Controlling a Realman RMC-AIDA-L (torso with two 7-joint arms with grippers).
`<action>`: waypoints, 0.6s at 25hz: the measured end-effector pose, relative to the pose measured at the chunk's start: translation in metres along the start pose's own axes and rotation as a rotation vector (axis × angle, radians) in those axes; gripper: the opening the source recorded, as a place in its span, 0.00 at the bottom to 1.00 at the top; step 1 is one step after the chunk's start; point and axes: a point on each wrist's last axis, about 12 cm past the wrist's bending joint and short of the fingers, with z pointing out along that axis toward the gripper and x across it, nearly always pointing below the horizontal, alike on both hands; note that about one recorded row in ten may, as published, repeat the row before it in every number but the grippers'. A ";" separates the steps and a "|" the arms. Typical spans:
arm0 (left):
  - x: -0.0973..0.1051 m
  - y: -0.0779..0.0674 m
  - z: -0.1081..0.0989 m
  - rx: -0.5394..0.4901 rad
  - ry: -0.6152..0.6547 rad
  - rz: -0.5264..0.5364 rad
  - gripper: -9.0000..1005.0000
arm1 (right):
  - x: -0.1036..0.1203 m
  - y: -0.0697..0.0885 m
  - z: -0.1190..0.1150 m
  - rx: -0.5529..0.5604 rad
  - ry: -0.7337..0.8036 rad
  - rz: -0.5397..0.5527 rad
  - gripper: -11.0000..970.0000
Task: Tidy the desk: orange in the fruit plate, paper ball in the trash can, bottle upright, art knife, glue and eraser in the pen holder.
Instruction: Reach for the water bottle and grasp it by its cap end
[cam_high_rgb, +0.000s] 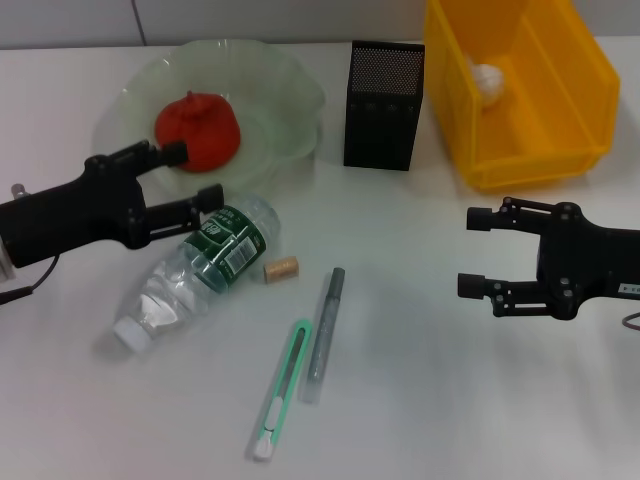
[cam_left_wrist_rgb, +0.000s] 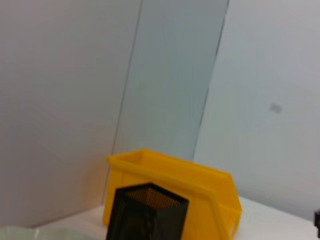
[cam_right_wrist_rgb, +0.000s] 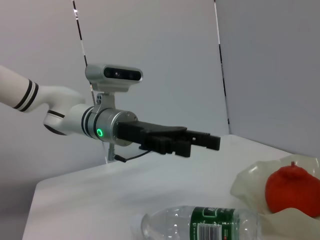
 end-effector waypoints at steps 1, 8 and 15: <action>-0.001 0.001 -0.002 0.008 0.020 -0.003 0.77 | -0.001 -0.001 0.001 -0.003 0.000 0.005 0.84; -0.007 0.005 -0.016 0.047 0.150 -0.031 0.76 | -0.002 -0.003 0.002 0.004 0.005 0.016 0.84; -0.016 0.004 -0.025 0.083 0.222 -0.029 0.76 | -0.001 -0.006 0.003 0.024 0.018 0.019 0.85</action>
